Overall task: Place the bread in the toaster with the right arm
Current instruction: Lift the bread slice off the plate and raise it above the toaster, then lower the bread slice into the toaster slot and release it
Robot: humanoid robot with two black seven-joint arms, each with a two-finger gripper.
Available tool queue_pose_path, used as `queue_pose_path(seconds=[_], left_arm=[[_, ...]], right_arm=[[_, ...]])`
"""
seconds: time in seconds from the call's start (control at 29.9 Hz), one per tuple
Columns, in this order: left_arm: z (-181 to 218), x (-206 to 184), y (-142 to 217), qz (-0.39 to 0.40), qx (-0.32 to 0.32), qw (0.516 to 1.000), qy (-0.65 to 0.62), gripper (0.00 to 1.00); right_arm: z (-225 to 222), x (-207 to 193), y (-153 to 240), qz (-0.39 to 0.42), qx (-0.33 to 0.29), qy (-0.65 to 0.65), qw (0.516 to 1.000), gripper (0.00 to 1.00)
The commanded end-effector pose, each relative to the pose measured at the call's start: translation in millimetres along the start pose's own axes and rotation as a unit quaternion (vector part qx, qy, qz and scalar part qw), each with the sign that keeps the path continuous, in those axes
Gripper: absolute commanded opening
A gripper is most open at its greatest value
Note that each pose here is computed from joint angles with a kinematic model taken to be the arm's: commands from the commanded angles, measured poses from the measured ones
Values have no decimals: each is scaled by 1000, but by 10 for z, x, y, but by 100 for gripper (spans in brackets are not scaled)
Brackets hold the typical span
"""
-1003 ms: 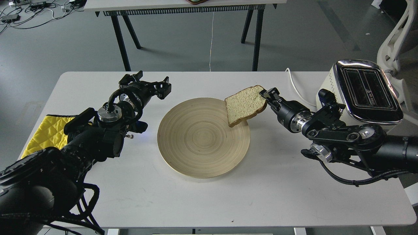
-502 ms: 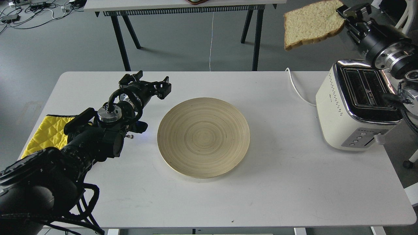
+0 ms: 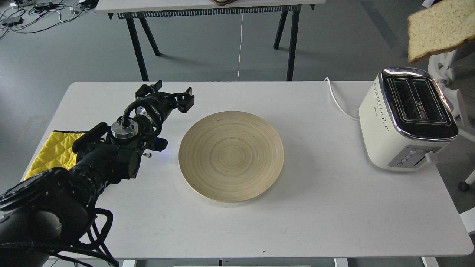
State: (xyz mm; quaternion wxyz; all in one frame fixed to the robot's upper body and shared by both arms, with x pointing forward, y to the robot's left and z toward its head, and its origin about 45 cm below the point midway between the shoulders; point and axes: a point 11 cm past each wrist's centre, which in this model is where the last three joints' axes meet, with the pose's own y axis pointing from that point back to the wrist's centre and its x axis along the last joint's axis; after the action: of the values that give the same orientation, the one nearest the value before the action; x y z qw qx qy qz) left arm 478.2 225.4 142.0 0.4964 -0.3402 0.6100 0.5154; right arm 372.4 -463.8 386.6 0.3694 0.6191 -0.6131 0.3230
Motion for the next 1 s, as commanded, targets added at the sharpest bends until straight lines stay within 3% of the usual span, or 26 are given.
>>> queue_pose_path(seconds=[0.0,0.97], left_arm=[[0,0,0,0,0,1000,0,100],[0,0,0,0,0,1000,0,100]], right_arm=[[167,-81,74,-14,-21,13,1000,0],[424,-420,174,-51,-58,27,997,1]])
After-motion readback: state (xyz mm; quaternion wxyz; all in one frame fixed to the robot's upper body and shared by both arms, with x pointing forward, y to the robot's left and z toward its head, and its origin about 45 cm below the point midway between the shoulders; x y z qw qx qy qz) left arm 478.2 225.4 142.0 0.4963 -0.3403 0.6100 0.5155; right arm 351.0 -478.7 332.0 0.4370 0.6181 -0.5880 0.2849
